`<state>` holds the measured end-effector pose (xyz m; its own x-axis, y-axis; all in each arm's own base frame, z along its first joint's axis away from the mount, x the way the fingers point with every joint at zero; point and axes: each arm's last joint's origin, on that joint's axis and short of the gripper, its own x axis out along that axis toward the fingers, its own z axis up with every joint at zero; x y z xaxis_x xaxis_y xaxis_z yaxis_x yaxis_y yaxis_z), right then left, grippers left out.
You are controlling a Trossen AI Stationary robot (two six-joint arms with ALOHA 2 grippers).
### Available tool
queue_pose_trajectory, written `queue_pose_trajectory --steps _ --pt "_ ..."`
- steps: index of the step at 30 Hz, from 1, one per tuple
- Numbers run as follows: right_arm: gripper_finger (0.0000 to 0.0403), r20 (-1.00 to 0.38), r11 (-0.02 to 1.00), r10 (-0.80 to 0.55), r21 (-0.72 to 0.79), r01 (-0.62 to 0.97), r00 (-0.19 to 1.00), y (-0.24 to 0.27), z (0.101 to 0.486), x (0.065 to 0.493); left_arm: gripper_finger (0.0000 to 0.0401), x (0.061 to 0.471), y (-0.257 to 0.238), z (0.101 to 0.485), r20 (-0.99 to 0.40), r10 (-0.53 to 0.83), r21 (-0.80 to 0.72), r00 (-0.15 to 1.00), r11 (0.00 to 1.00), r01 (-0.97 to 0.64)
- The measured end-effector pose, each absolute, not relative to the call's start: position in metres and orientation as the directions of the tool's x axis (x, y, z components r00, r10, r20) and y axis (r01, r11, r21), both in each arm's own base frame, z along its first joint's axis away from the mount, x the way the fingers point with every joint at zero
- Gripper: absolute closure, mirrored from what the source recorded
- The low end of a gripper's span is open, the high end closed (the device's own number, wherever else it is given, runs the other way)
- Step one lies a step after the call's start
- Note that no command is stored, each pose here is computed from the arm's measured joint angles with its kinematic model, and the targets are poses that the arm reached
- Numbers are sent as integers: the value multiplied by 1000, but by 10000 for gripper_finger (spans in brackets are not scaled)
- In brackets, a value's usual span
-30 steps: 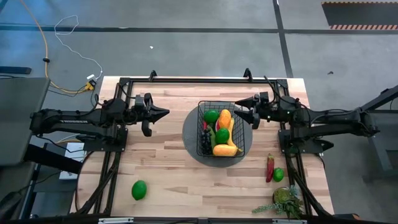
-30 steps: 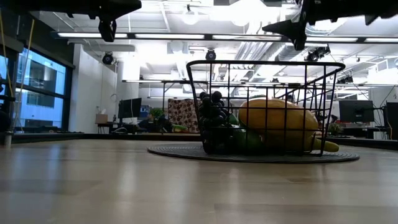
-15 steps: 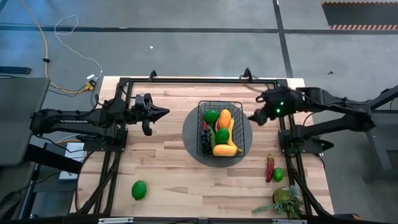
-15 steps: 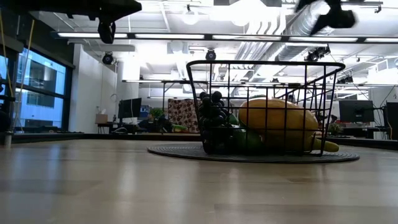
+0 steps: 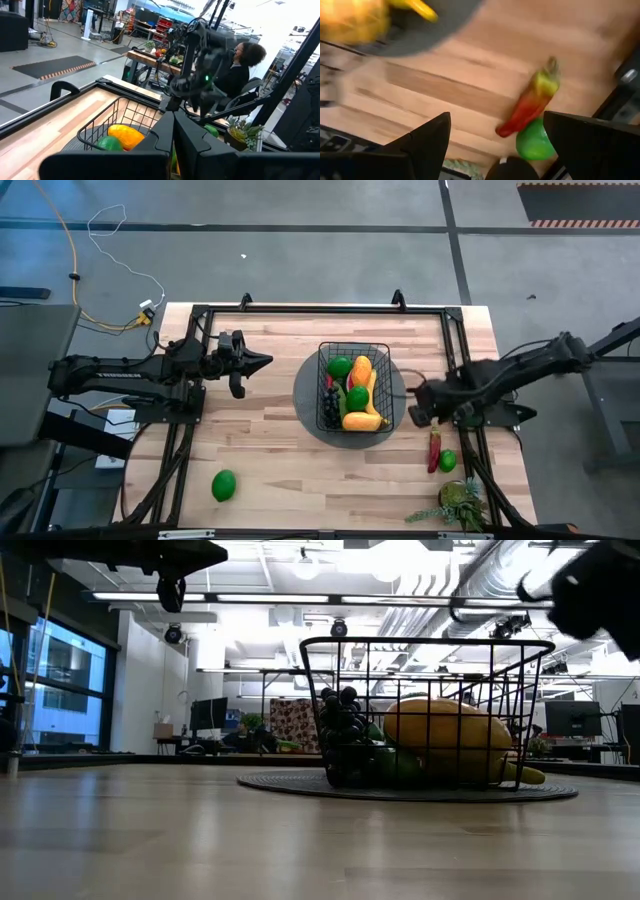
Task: Build produce basket
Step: Put the red chili pepper into the black wire basket
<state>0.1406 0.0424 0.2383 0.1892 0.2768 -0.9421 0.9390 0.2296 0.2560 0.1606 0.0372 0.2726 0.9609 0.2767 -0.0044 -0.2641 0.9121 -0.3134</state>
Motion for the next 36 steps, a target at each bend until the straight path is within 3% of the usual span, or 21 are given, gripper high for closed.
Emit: queue_pose_trajectory --steps 8,14,27,36 --pt "105 -946 89 317 96 991 63 63 192 123 401 161 37 273 -4 277 -306 961 914 -264" --pt "105 -964 18 259 69 997 62 68 177 116 401 161 37 273 -4 277 -307 961 914 -265" --pt "105 -965 -49 245 84 995 93 68 143 109 401 161 37 273 -3 282 -308 959 913 -269" --pt "114 -972 -49 225 65 997 75 66 139 106 401 160 38 273 -3 295 -313 956 907 -281"
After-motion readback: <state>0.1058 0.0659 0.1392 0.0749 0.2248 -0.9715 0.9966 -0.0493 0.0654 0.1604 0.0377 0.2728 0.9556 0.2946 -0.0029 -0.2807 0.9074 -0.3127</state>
